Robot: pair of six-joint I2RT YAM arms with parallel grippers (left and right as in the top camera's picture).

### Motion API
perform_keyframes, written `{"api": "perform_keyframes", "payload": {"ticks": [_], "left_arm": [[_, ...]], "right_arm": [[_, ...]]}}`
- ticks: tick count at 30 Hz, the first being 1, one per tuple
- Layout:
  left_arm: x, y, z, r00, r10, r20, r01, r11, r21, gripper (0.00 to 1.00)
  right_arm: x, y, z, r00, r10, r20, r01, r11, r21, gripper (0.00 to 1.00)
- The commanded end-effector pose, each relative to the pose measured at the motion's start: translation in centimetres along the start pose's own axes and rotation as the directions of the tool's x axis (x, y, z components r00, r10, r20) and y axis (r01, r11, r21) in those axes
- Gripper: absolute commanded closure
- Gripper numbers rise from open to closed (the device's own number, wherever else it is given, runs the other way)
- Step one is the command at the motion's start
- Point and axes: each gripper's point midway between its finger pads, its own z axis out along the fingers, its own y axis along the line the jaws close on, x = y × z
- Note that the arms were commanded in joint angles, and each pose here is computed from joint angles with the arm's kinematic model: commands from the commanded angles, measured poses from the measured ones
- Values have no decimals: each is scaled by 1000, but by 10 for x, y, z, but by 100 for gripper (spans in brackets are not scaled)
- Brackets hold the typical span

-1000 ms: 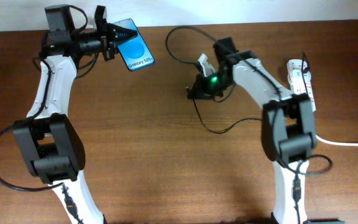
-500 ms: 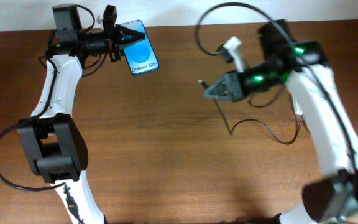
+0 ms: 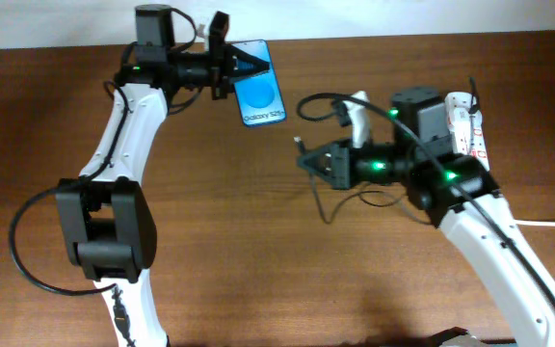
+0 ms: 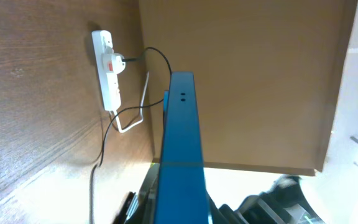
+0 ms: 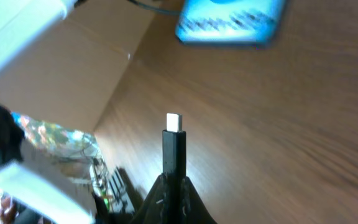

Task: Plug charger to phone and switch on socket
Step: 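Lift the cable tip with the right gripper toward the phone's bottom port, then push the cable tip upward into the phone port with the right gripper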

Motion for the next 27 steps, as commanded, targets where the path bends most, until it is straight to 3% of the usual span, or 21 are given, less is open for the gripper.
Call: {"api": "perform_keyframes", "payload": {"ticks": [1, 5, 12, 27], "left_arm": [[1, -11, 11, 999, 44, 3, -44, 999, -10, 100], [0, -17, 13, 998, 65, 0, -65, 998, 4, 100], [3, -30, 13, 994, 110, -28, -108, 993, 52, 100], [-2, -27, 13, 1000, -11, -6, 11, 999, 32, 100]], "right_arm": [[3, -8, 32, 988, 156, -5, -155, 986, 67, 96], [7, -7, 60, 978, 206, -35, -204, 978, 44, 96], [-1, -11, 62, 975, 224, 8, -224, 973, 62, 96], [-26, -16, 54, 978, 182, 98, -188, 981, 51, 96]]}}
